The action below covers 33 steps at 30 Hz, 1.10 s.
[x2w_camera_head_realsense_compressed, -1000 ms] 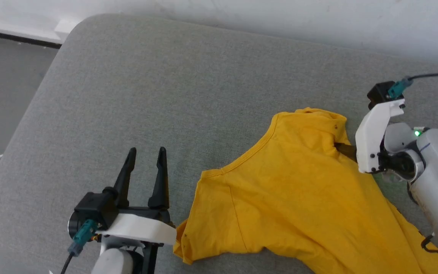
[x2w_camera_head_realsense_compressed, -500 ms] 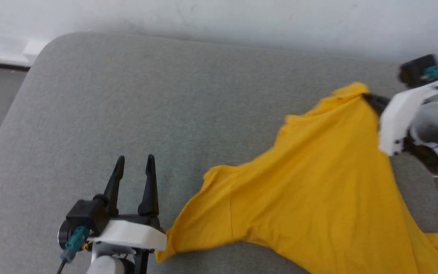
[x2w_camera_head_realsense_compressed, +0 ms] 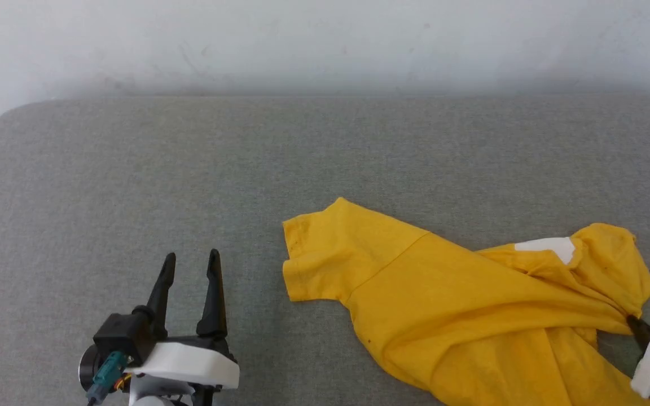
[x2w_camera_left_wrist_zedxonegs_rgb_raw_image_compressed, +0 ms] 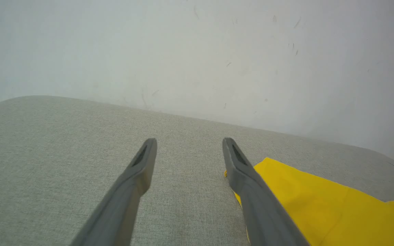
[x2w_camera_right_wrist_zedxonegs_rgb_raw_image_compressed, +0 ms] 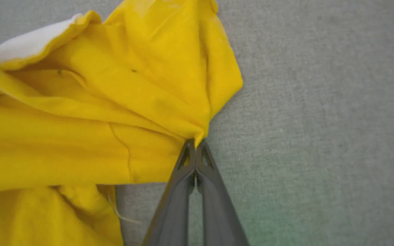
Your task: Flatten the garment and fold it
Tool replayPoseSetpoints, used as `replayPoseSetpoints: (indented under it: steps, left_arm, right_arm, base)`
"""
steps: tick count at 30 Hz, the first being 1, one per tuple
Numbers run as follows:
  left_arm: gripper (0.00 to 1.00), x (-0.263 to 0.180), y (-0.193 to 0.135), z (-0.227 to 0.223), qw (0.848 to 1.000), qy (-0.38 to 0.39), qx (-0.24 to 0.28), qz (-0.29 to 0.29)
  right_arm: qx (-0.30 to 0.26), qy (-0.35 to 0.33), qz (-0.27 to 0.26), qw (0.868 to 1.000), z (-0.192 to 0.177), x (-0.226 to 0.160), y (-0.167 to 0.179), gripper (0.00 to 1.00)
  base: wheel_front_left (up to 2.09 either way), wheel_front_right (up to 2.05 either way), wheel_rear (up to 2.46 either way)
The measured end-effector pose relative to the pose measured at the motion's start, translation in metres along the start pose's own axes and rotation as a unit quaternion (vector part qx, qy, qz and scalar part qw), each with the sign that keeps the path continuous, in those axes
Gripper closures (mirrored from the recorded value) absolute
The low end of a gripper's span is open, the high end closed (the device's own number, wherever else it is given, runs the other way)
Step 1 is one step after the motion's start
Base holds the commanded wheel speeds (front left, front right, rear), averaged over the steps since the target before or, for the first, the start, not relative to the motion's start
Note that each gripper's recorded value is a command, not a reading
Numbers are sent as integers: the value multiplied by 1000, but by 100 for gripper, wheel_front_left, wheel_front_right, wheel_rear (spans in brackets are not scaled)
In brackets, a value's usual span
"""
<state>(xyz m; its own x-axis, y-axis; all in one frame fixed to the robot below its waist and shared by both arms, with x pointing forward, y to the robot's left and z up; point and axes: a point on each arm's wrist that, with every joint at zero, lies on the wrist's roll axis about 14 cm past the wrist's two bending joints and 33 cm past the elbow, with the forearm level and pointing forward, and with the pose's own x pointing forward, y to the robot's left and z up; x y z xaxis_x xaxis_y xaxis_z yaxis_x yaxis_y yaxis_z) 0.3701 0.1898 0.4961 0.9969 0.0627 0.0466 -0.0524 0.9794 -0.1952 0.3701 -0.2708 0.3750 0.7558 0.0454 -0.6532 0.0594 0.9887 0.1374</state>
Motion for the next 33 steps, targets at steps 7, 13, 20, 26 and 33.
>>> replayPoseSetpoints:
  steps: [7, 13, 20, 26, 33]
  left_arm:
    - [0, -5, 6, -4, 1000, 7, 2, 8]
    - [0, -13, 15, -1, 1000, 6, 8, 18]
    - [0, 8, 9, 8, 999, 25, 26, -10]
    - [0, 51, -24, 3, 993, 79, 42, -79]
    - [0, 83, -65, -50, 961, 212, 82, -155]
  right_arm:
    - [18, -172, -4, 985, 49, -31, 24, 0]
    - [-12, -287, 14, 958, 94, -65, 59, 0]
    - [-42, -327, 58, 942, 107, -86, 105, 0]
    - [-63, -328, 83, 939, 105, -88, 129, 0]
    - [-62, -302, 80, 948, 92, -75, 128, 0]
  base:
    - [0, 0, 0]
    - [0, 0, 0]
    - [0, 0, 0]
    - [0, 0, 0]
    - [0, 0, 0]
